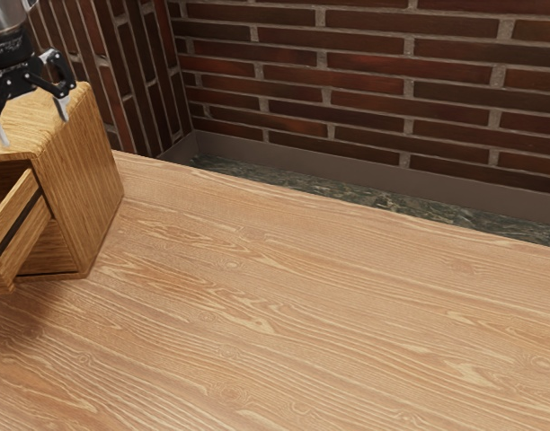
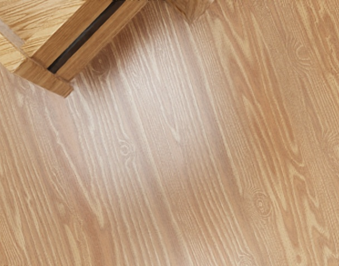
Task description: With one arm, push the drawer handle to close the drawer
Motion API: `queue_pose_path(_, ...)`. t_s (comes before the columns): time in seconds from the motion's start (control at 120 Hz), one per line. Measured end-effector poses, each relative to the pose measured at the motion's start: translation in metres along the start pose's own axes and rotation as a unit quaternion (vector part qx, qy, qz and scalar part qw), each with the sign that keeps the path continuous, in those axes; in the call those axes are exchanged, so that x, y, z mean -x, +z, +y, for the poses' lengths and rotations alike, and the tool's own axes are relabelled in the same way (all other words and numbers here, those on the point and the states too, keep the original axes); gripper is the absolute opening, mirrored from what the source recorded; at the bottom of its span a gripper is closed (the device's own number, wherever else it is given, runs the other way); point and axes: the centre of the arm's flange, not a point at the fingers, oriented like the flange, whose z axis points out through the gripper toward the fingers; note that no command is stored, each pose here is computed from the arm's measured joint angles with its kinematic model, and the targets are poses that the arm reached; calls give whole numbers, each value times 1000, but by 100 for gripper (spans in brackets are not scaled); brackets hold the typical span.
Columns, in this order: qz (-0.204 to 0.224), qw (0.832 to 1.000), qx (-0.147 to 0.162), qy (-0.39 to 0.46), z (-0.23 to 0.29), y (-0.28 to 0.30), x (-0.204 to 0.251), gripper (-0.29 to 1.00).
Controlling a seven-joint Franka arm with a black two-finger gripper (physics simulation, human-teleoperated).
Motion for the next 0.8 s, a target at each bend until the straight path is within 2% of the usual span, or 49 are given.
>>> queue_pose_path(0.15,-4,999,33,-29,-36,-2,7,70)
queue_pose_path(0.2,-14,998,33,-54,-63,9,2,70)
queue_pose_path(0.267,-23,995,54,-79,-113,5,12,70)
queue_pose_path(0.342,-3,992,63,-114,-160,-2,41,70)
queue_pose_path(0.4,3,989,54,-140,-183,19,53,67)
queue_pose_path(0.558,9,979,27,-200,-221,43,35,25)
queue_pose_path(0.667,44,985,-15,-168,-232,60,20,9)
queue_pose_path(0.8,70,991,-55,-101,-246,81,-2,0)
